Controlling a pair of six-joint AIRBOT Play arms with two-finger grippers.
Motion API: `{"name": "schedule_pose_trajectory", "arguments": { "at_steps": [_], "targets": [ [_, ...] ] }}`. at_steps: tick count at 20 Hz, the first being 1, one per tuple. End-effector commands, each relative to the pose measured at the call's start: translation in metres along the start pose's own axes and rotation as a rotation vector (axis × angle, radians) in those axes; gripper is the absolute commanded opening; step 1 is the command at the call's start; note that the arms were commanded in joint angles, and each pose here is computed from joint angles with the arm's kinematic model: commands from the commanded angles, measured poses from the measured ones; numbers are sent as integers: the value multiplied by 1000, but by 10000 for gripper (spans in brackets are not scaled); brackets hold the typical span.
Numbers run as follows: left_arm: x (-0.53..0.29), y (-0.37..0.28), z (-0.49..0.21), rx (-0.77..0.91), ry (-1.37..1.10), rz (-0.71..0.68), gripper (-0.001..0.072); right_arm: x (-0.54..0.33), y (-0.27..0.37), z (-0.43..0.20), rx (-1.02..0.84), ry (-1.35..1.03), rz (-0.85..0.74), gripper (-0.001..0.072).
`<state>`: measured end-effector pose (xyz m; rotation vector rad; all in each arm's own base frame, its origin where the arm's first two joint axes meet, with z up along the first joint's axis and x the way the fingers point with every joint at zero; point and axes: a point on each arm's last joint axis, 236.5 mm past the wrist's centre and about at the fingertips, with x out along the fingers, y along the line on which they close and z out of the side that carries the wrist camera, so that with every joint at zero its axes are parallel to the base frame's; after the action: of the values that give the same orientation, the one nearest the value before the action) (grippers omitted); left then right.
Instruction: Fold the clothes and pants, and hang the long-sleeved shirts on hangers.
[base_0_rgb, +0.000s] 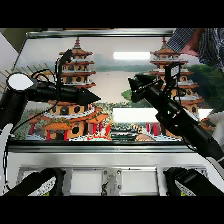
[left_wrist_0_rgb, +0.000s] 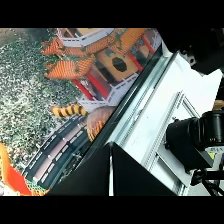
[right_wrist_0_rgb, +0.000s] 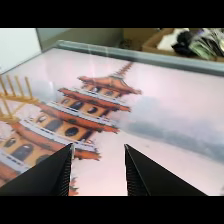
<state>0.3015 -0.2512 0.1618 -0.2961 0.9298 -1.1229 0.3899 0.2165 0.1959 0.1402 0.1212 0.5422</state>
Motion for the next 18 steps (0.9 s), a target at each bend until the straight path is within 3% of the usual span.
{"name": "schedule_pose_trajectory", "arguments": {
  "at_steps": [1,3,5,10,12,14,16,18],
  "targets": [
    [0,0,0,-1,0,0,11,-15,-31,3,79,36,-154,348],
    [0,1,1,-1,-3,2,11,-19,-54,25,150,21,-252,346],
    [0,0,0,-2,-2,1,12,-25,-76,61,197,-46,-309,186],
    [0,1,1,-7,-5,4,11,-21,-99,110,252,-131,-339,189],
    [0,1,1,-7,-6,4,11,-6,-87,82,278,-34,-308,189],
    [0,1,1,-7,-5,3,11,3,-64,20,225,216,-263,188],
    [1,2,2,-8,-8,6,11,-4,-14,-51,119,523,-85,186],
    [1,2,2,-9,-6,5,11,-24,29,-99,10,736,111,67]
  ]
}}
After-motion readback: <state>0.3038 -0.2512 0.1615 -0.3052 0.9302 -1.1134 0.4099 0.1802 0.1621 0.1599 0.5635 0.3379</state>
